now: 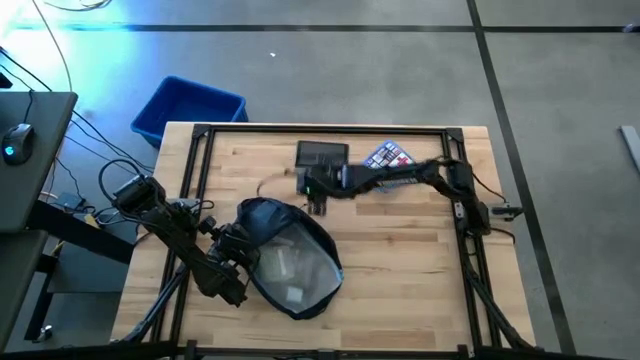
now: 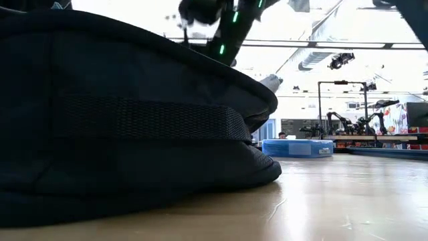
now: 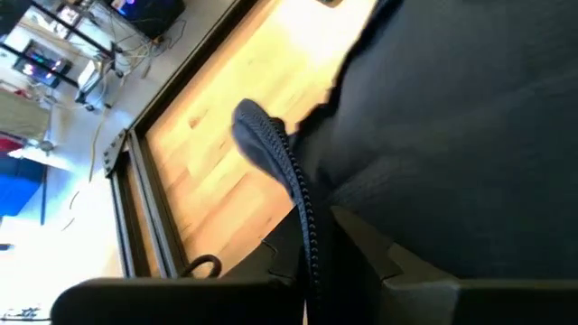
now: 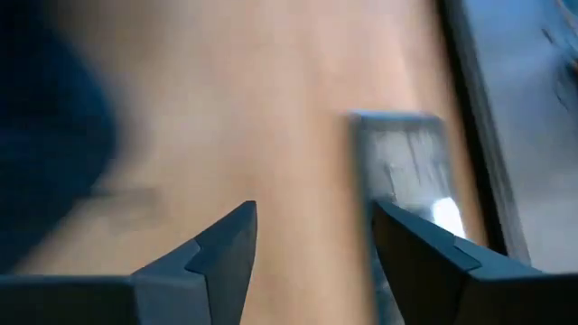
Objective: Unpack backpack
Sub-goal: Remove the transparent zip bag from the black backpack
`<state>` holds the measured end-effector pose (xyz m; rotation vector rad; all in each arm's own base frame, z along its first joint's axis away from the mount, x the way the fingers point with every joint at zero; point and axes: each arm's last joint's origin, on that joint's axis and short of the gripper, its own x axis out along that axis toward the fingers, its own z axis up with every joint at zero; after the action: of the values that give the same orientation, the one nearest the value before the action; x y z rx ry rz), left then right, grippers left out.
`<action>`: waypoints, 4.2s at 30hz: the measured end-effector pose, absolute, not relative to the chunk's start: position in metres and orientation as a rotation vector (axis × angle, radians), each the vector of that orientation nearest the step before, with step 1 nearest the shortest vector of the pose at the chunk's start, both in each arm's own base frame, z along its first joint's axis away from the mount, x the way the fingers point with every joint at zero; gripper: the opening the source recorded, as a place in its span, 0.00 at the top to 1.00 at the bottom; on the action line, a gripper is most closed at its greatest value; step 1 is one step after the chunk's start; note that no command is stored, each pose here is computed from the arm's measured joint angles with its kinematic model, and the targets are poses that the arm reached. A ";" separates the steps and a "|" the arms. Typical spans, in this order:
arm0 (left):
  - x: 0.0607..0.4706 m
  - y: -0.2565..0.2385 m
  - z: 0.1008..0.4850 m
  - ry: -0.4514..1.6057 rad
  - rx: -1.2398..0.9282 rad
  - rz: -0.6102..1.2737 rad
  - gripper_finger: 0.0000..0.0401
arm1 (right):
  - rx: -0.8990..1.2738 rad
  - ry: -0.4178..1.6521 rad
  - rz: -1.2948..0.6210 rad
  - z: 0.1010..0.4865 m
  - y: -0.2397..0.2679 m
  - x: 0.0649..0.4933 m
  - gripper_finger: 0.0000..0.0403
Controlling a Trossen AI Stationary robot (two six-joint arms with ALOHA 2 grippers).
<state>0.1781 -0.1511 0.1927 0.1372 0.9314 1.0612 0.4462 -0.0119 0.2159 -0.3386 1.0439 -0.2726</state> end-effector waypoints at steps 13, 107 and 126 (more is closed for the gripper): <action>0.180 -0.154 0.193 0.847 0.079 1.040 0.68 | -0.490 0.829 0.336 0.218 0.191 0.418 0.57; 0.182 -0.154 0.167 0.906 0.020 0.967 0.67 | 0.172 0.668 0.301 0.189 0.200 0.457 0.91; 0.183 -0.155 0.167 0.904 0.007 0.964 0.67 | 0.169 0.780 0.262 0.157 0.196 0.459 0.73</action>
<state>0.1825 -0.1547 0.1667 0.0071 0.9039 0.9642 0.4589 0.1958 0.1573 0.1694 0.7800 0.2620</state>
